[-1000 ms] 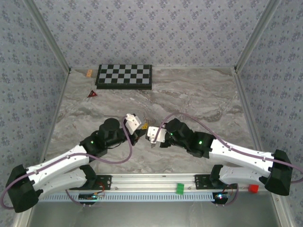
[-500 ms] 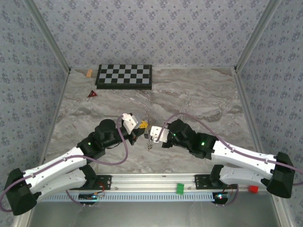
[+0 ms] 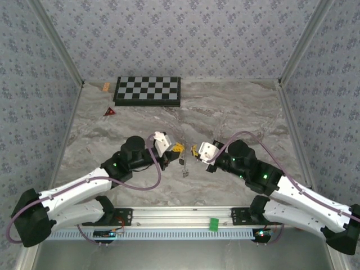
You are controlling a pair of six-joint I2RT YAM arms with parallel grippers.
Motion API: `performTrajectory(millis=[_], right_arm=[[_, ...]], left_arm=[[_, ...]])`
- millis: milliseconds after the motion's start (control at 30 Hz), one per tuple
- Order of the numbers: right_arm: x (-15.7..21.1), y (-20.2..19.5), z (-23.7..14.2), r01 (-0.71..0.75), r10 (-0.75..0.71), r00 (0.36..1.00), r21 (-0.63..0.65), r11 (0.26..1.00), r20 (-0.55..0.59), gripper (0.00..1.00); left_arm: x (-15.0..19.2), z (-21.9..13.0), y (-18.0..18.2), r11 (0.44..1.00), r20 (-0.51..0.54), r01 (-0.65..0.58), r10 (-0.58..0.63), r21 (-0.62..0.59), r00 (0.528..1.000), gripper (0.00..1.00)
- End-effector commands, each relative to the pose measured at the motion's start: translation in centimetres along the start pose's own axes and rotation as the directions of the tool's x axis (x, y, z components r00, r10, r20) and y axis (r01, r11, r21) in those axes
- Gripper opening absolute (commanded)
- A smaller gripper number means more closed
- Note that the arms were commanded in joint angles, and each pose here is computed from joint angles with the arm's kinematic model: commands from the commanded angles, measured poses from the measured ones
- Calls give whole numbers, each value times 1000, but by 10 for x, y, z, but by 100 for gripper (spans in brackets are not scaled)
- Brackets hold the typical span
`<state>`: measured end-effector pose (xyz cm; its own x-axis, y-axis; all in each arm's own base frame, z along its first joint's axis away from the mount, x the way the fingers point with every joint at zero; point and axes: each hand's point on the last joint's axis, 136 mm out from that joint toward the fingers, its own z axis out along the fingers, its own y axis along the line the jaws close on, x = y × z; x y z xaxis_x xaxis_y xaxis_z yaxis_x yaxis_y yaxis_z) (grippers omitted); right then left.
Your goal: Put the keys on the keyring
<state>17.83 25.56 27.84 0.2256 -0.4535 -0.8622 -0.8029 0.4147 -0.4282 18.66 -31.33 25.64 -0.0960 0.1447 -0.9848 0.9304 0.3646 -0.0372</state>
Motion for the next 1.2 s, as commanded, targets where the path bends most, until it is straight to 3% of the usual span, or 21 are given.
performTrajectory(millis=[0, 433, 1167], right_arm=[[-3, 2, -7, -38, 39, 999, -23, 999, 22, 0], [1, 3, -4, -201, 208, 977, -139, 970, 41, 0], [-10, 0, 4, -192, 209, 974, -176, 965, 85, 0]], left_arm=[[-46, -3, -9, 997, 124, -36, 27, 71, 992, 0], [-55, -17, -20, 988, 166, 39, -64, 152, 984, 0], [-46, -11, -23, 981, 127, 56, -80, 186, 989, 0]])
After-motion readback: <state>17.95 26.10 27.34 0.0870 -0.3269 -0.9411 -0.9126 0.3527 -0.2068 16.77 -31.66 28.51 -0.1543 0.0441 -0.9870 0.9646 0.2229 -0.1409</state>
